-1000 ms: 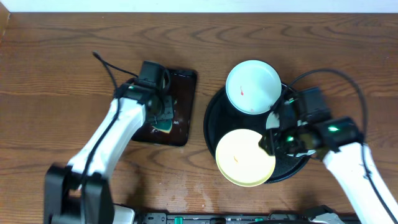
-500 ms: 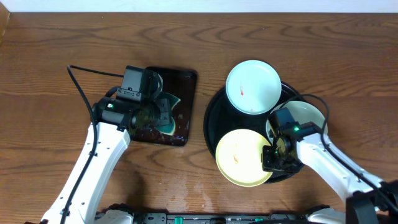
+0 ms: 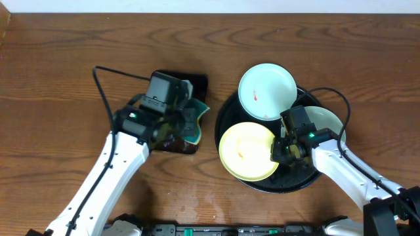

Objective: Clean dirty plates on tray and stack at the side
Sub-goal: 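Lift the sponge with the left gripper and move it over the yellow plate, then scrub the yellow plate with the sponge while the right gripper holds its rim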

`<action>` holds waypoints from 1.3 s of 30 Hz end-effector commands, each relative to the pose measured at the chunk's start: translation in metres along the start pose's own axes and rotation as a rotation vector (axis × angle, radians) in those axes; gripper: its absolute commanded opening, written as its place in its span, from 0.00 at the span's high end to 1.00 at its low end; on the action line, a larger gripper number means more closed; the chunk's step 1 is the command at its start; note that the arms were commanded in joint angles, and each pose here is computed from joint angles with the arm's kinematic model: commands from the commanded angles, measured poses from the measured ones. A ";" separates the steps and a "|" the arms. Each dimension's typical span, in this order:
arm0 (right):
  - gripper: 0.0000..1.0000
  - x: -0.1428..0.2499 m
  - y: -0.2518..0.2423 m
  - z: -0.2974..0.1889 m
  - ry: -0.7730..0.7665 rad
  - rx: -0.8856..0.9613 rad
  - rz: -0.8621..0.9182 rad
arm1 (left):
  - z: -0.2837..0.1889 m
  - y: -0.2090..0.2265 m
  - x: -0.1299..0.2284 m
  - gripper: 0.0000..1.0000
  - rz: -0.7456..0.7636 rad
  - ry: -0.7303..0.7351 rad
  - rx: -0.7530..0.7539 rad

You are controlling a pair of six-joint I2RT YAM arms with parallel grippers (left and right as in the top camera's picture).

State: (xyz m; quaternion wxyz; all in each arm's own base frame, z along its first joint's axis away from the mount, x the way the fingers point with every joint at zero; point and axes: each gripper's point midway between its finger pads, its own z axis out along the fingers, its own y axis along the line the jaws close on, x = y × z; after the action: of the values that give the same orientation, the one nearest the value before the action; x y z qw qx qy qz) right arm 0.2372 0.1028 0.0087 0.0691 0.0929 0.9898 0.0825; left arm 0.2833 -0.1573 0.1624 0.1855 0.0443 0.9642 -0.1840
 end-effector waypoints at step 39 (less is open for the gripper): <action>0.99 -0.013 -0.010 0.001 -0.074 0.086 -0.110 | 0.189 -0.013 0.070 0.93 -0.167 0.255 -0.290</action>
State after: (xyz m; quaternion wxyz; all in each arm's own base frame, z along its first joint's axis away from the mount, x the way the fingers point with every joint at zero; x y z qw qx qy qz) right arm 0.2494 0.0934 0.0090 0.1041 0.0606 0.9915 0.0497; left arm 0.2601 -0.3117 0.0130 0.0039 0.0100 0.9773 -0.2117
